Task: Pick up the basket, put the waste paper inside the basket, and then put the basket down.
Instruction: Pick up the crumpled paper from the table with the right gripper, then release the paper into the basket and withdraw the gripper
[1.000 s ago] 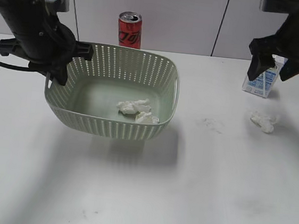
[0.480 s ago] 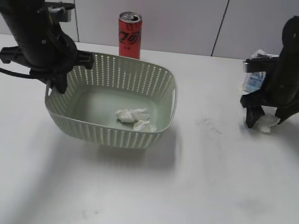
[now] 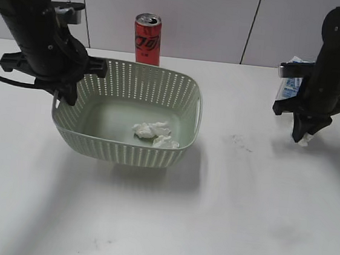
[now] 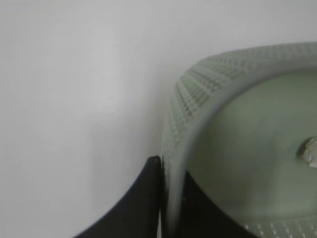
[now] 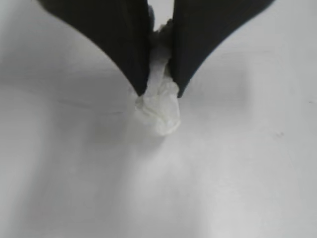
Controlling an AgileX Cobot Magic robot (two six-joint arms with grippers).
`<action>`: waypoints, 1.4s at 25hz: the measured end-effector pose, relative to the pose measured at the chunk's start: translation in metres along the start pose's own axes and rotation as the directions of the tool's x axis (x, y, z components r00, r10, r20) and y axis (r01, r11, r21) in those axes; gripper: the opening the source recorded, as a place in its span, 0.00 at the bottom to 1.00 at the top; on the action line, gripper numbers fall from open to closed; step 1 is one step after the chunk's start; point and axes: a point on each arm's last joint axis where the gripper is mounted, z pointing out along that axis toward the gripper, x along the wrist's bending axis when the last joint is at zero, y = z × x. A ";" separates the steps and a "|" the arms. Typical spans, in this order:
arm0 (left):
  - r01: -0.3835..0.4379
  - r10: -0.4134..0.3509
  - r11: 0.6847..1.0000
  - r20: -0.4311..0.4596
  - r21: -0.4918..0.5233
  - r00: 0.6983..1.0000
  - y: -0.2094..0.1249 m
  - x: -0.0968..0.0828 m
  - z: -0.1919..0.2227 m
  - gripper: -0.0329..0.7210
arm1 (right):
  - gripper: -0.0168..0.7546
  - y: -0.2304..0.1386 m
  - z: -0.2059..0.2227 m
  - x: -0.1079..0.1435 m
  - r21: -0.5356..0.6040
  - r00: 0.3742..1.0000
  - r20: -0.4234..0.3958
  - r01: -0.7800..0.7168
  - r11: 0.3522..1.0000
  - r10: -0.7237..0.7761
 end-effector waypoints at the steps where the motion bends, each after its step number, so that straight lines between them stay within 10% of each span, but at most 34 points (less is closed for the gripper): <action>1: 0.001 -0.001 1.000 0.002 0.001 1.000 0.000 0.000 0.000 0.04 | 0.10 0.001 -0.005 0.002 -0.009 1.000 -0.012 -0.002 1.000 0.002; 10: 0.011 -0.011 1.000 0.014 0.002 1.000 0.000 -0.001 0.000 0.04 | 0.10 -0.027 -0.124 0.096 -0.292 0.904 -0.297 0.222 0.930 -0.309; 16: 0.022 -0.022 1.000 0.027 0.006 0.999 0.000 -0.002 0.000 0.04 | 0.10 -0.061 -0.162 0.189 -0.490 0.740 -0.313 0.411 0.769 -0.595; 20: 0.023 -0.023 1.000 0.026 0.014 0.999 -0.001 -0.002 0.000 0.04 | 0.40 -0.066 -0.154 0.216 -0.517 0.705 -0.298 0.448 0.729 -0.644; 24: 0.024 -0.025 0.999 0.025 0.023 0.999 -0.002 -0.002 0.000 0.04 | 0.81 -0.065 -0.147 0.219 -0.506 0.709 -0.296 0.452 0.735 -0.640; 29: 0.013 -0.014 0.999 0.022 0.042 1.000 -0.004 -0.002 0.000 0.04 | 0.85 -0.055 -0.145 0.200 -0.457 0.797 -0.253 0.401 0.794 -0.548; 35: -0.024 0.022 0.999 0.030 0.042 0.999 -0.004 -0.003 0.000 0.04 | 0.81 -0.038 -0.143 0.108 -0.276 0.909 -0.195 0.310 0.910 -0.369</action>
